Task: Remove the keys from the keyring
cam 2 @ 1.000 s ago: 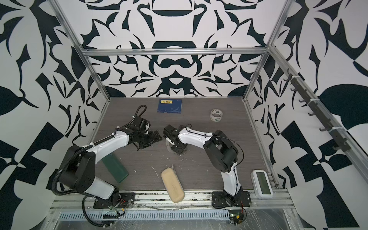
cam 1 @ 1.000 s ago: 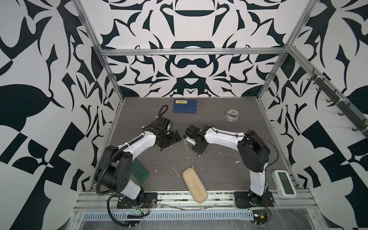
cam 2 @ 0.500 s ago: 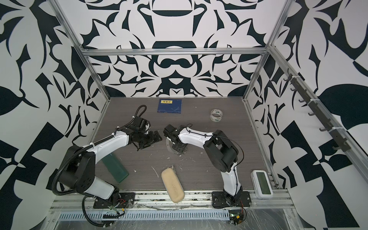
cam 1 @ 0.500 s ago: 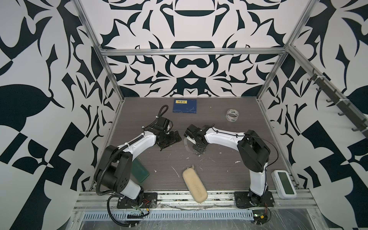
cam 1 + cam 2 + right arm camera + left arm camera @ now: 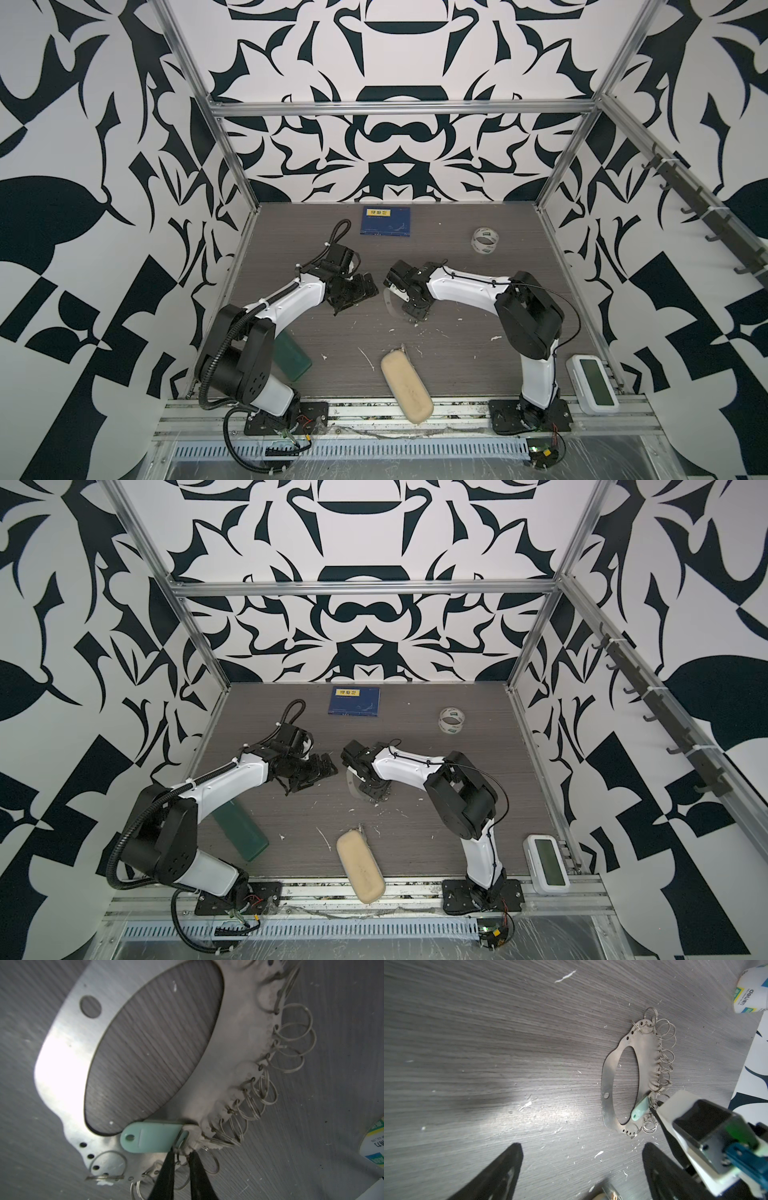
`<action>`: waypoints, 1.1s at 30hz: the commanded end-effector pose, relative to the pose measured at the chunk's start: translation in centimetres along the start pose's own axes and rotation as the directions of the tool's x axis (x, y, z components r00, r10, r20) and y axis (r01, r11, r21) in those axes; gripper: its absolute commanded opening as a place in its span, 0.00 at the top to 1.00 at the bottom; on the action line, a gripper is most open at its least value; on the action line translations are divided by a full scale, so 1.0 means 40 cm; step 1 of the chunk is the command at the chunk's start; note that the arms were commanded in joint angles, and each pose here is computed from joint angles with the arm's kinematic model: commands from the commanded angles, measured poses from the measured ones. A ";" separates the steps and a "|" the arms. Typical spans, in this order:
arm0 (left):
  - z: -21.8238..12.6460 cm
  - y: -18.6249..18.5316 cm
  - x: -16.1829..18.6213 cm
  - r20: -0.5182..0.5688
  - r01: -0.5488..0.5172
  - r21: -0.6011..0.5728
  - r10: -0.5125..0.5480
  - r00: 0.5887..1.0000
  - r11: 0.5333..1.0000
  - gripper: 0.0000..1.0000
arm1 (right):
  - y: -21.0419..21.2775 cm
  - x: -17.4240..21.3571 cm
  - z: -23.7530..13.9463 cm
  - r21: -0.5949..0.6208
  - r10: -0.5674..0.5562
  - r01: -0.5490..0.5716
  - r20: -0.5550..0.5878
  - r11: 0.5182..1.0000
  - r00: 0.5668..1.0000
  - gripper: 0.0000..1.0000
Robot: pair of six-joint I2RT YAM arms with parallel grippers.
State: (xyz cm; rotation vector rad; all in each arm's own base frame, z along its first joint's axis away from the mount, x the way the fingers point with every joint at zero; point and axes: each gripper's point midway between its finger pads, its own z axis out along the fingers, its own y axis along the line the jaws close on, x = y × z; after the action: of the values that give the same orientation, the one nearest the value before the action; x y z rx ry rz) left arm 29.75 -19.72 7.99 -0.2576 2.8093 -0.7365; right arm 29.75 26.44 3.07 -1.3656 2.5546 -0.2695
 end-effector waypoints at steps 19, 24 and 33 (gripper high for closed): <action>-0.069 -0.003 -0.018 0.052 -0.031 -0.016 0.032 0.998 0.999 0.07 | -0.018 -0.044 -0.152 -0.009 0.010 -0.009 0.217 1.000 0.976 1.00; -0.118 -0.046 -0.033 0.108 -0.132 0.042 0.127 0.986 0.990 0.10 | 0.012 -0.075 -0.244 -0.165 0.096 -0.030 0.408 0.986 0.908 1.00; -0.281 -0.183 -0.022 0.356 -0.503 0.191 0.418 0.836 0.843 0.18 | 0.028 -0.111 -0.421 -0.350 0.251 0.001 0.672 0.937 0.696 1.00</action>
State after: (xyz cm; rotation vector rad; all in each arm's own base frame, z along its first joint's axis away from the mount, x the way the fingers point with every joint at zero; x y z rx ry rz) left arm 29.06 -19.64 18.68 0.1439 2.4504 -0.8255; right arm 26.69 29.53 15.18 -1.1333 2.1978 0.4350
